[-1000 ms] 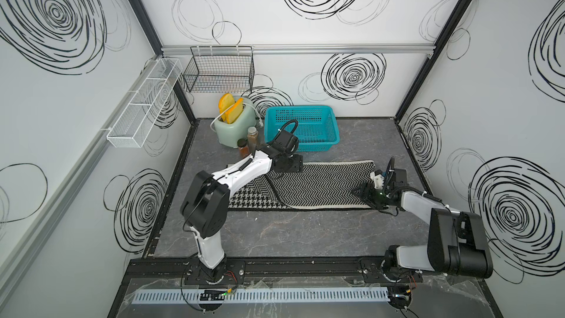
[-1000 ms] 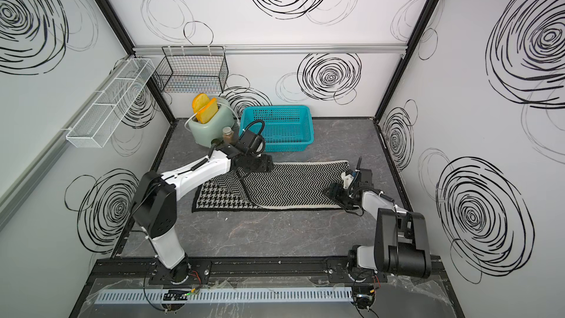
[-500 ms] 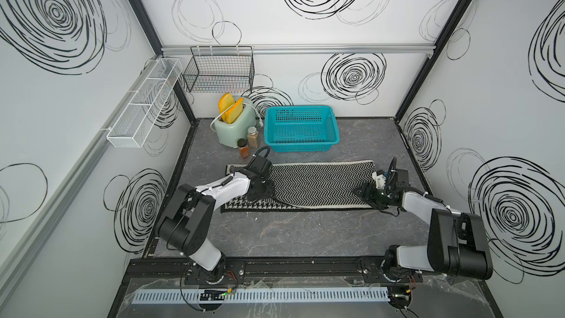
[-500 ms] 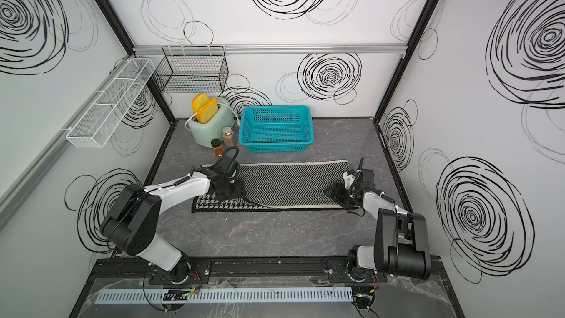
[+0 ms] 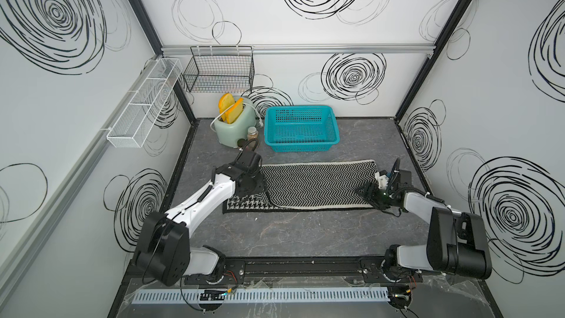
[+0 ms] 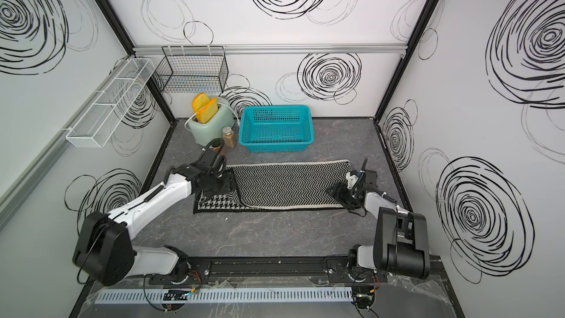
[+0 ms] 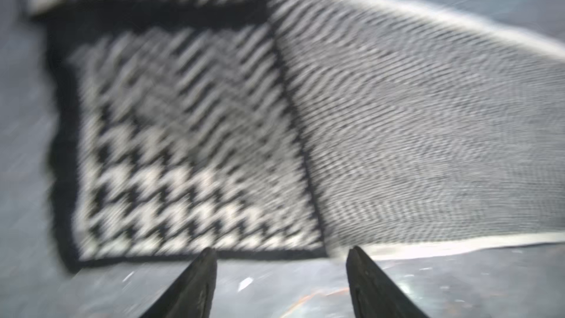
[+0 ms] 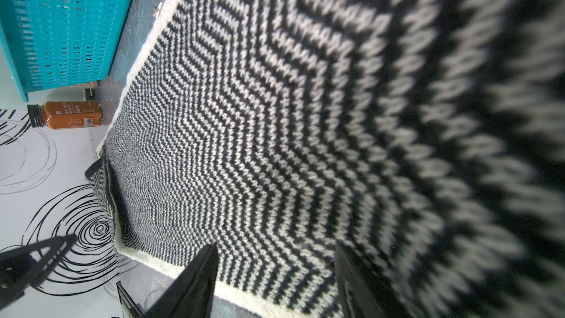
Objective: Roll up the scarf and place it into the basket
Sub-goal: Flatten out the scarf at the center of the board.
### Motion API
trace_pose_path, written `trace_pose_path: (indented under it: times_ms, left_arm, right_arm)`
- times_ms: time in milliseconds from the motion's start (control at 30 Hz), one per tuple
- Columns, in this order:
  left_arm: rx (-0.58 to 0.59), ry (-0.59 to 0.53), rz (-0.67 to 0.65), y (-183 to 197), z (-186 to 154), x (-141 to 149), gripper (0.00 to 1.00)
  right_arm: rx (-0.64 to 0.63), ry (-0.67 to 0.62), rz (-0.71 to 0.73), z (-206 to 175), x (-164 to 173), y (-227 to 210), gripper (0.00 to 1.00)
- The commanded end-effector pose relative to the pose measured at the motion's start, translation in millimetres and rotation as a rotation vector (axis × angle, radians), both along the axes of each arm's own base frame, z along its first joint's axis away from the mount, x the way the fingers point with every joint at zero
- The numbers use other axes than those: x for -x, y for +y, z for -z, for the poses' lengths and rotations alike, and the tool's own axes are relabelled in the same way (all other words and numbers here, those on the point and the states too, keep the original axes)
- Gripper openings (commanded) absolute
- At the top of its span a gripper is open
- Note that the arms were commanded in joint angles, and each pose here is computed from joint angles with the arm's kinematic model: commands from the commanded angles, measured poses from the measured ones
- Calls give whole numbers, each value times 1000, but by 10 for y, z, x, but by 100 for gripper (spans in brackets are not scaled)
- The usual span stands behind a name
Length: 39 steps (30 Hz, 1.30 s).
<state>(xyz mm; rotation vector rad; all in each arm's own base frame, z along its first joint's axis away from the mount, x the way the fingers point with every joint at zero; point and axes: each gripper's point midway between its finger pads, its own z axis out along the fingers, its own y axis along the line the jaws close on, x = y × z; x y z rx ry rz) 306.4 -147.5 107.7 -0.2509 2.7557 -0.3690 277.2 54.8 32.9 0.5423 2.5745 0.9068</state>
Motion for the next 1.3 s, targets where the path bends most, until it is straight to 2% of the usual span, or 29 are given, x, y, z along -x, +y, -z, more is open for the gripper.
trace_pose_path:
  times_ms: [0, 100, 167, 300, 433, 700, 933, 1067, 1267]
  left_arm:
    - [75, -55, 50, -509, -22, -435, 71]
    - [48, -26, 66, -683, 241, -702, 71]
    - [44, -1, 53, -660, 422, -743, 71]
    - [43, 68, 10, -388, 770, -556, 70]
    - [32, 110, -62, 17, 927, -313, 70]
    - [-19, 134, -172, 535, 797, 262, 71]
    - [-1, 149, -286, 881, 632, 722, 72]
    - [11, 74, -268, 887, 261, 662, 72]
    - [46, 15, -92, 384, 19, 152, 71]
  right_arm:
    - [22, 32, 8, 95, 78, -39, 64]
    - [26, 24, 10, 74, 67, -46, 64]
    - [26, 23, 9, 63, 60, -45, 64]
    - [30, 14, 14, 43, 42, -55, 64]
    - [33, 21, 18, 59, 53, -69, 64]
    - [18, 39, 29, 122, 85, -73, 64]
    - [12, 42, 40, 124, 92, -92, 64]
    - [16, 41, 42, 124, 81, -105, 64]
    - [5, 43, 45, 98, 48, -100, 64]
